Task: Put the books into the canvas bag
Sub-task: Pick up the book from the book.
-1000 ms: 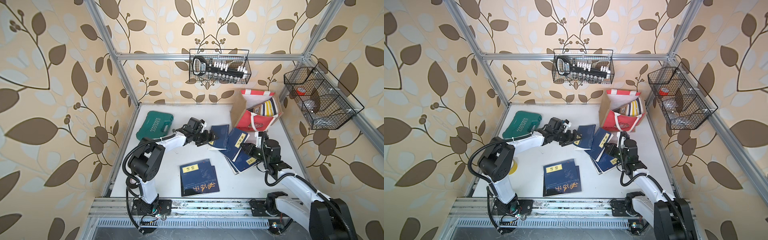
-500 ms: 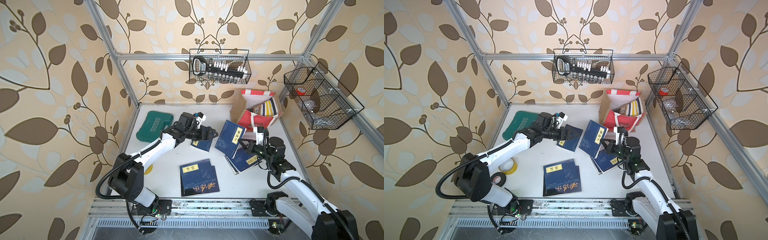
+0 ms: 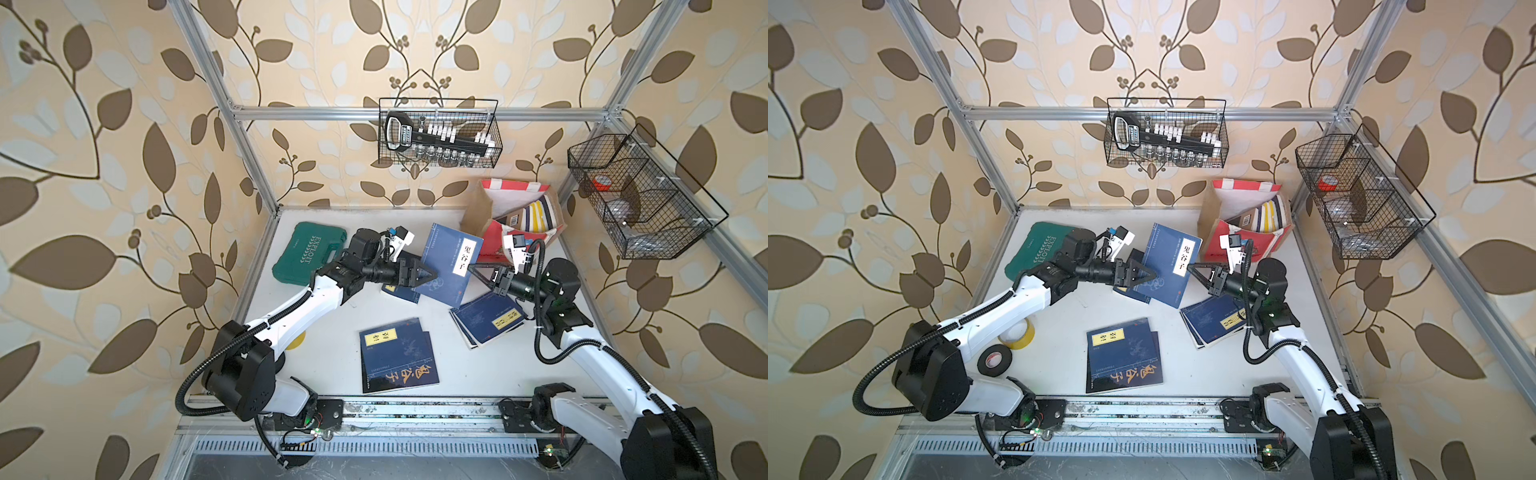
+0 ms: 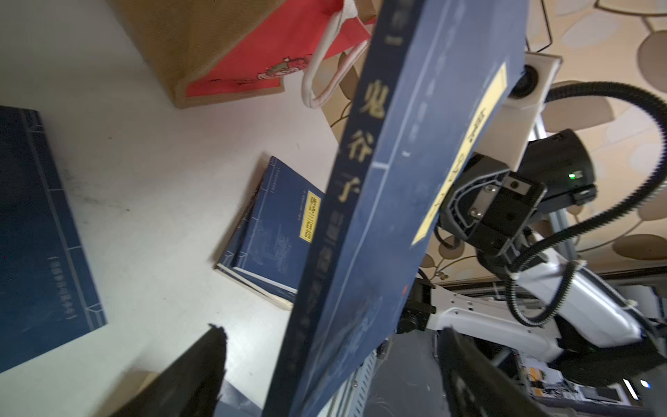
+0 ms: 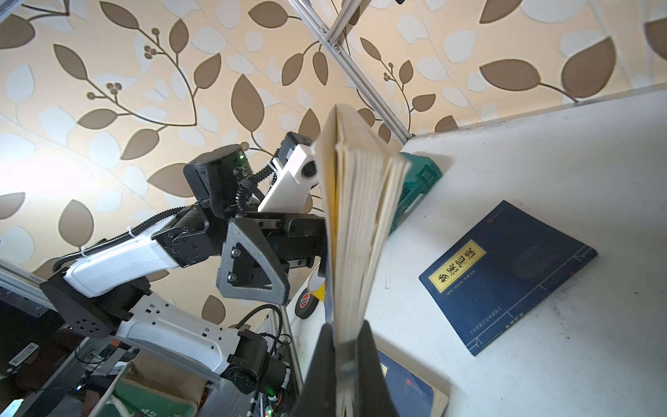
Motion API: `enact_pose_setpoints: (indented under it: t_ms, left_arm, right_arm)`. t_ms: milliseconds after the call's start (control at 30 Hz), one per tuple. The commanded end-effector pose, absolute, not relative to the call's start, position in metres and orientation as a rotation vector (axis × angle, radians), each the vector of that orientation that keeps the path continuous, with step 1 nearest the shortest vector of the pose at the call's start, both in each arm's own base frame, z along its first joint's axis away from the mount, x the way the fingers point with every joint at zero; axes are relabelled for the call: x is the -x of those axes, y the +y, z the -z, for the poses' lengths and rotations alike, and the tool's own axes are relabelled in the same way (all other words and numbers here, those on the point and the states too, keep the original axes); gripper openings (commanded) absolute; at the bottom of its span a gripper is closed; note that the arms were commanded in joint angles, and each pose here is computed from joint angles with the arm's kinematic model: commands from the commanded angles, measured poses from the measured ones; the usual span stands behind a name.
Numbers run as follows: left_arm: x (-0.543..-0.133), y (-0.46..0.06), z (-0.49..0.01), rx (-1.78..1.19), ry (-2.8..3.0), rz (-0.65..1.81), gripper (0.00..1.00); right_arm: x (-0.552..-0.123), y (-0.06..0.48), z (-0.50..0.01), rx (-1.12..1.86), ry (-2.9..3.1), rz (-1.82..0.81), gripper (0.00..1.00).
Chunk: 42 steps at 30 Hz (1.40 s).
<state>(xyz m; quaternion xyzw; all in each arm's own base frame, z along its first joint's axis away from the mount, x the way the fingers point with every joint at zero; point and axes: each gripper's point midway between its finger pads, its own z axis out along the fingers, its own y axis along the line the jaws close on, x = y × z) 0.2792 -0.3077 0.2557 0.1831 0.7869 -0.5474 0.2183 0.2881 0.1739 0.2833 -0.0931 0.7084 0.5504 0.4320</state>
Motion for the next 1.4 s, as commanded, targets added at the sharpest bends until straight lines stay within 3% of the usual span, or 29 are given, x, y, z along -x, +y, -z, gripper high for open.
enact_pose_setpoints:
  t_ms: [0,100,267,333,500,633,700,833,1000,1067,1367]
  left_arm:
    - [-0.261,-0.311,-0.293,-0.639,2.012,1.625,0.58]
    - [-0.260,-0.310,-0.296,-0.639,2.010,1.613,0.33]
    - [-0.253,-0.306,-0.305,-0.656,2.025,1.601,0.01]
    - [-0.243,-0.300,-0.311,-0.691,2.042,1.573,0.00]
    - [-0.214,-0.280,-0.321,-0.778,2.076,1.472,0.00]
    - [-0.190,-0.267,-0.333,-0.857,2.061,1.432,0.00]
    - [-0.180,-0.263,-0.340,-0.890,2.035,1.434,0.00]
    - [-0.163,-0.259,-0.349,-0.963,1.979,1.471,0.00]
    - [-0.157,-0.261,-0.344,-1.010,2.004,1.515,0.00]
    - [-0.158,-0.260,-0.340,-1.012,2.029,1.496,0.00]
    - [-0.160,-0.255,-0.332,-1.012,2.066,1.426,0.00]
  right_arm:
    - [-0.281,0.181,-0.312,0.311,1.676,-1.415,0.00]
    - [-0.280,0.184,-0.314,0.320,1.664,-1.430,0.00]
    - [-0.278,0.191,-0.313,0.348,1.660,-1.448,0.00]
    - [-0.277,0.193,-0.313,0.369,1.646,-1.468,0.02]
    - [-0.266,0.205,-0.326,0.477,1.591,-1.588,0.44]
    - [-0.249,0.218,-0.338,0.608,1.544,-1.613,0.66]
    - [-0.244,0.221,-0.340,0.645,1.532,-1.617,0.73]
    - [-0.235,0.230,-0.345,0.710,1.522,-1.649,0.77]
    - [-0.212,0.244,-0.355,0.834,1.467,-1.670,0.78]
    - [-0.207,0.246,-0.356,0.860,1.469,-1.669,0.73]
    - [-0.207,0.247,-0.337,0.847,1.614,-1.644,0.23]
